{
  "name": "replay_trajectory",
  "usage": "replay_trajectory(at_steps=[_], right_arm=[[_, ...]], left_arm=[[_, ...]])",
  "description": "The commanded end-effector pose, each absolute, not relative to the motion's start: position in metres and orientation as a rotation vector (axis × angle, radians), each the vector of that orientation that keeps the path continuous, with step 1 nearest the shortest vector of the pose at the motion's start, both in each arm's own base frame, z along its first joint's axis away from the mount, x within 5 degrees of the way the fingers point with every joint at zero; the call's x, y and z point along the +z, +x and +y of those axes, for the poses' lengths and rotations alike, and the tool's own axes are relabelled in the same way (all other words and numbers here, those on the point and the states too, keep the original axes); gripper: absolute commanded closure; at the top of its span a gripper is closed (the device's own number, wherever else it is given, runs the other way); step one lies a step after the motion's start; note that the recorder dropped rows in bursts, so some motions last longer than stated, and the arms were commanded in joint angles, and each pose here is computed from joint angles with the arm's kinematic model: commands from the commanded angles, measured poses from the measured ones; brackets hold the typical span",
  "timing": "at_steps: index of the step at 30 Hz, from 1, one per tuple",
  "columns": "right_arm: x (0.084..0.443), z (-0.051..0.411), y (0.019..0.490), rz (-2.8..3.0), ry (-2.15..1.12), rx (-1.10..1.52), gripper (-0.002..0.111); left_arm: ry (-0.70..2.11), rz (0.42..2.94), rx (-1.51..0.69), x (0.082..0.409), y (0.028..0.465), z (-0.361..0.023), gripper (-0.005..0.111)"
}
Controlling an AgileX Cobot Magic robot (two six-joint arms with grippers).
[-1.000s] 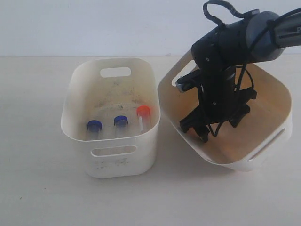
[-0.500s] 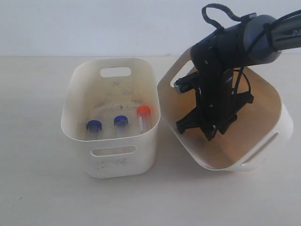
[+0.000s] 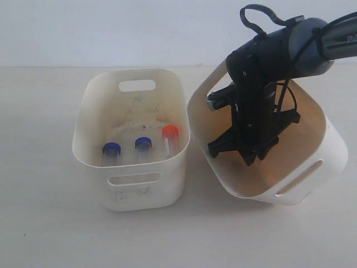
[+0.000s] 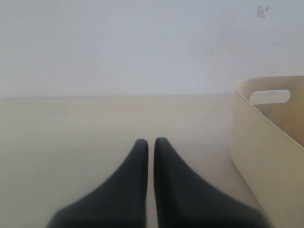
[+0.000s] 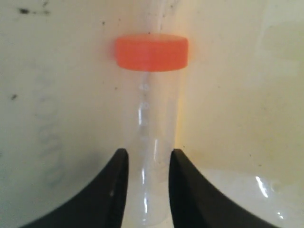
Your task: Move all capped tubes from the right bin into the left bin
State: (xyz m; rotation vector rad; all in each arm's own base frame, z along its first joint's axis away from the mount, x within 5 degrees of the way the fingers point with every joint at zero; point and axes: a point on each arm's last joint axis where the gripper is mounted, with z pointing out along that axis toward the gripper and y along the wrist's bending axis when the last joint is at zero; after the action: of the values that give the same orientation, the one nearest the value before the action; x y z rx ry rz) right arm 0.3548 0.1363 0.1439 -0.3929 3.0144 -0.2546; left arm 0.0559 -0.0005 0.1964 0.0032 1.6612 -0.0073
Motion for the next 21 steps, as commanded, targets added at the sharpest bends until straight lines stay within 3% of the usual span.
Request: replay_trajectory(at_steps=[1,4,5,19,21], right_arm=[[0.1426,0.1367,0.3551,3.01,-0.345,-0.227,0.086],[0.1426,0.1369,0.3554,3.008,-0.335,-0.224,0.107],[0.1426,0.137,0.3556,3.006,-0.326,-0.222,0.108],[0.1436,0.1384,0.3578,2.983,-0.261,-0.195,0.108],[0.1436,0.1388,0.3582,2.978,-0.256,-0.188,0.104]], left_arm=[[0.003,1.655,-0.019,0.1976,0.0561,-0.001,0.103],[0.003,1.655,-0.019,0.1976,0.0561,-0.001,0.103],[0.003,1.655,-0.019,0.1976,0.0561,-0.001,0.103],[0.003,1.655,-0.019,0.1976,0.0561,-0.001,0.103],[0.003,1.655,-0.019,0.1976,0.0561,-0.001,0.103]])
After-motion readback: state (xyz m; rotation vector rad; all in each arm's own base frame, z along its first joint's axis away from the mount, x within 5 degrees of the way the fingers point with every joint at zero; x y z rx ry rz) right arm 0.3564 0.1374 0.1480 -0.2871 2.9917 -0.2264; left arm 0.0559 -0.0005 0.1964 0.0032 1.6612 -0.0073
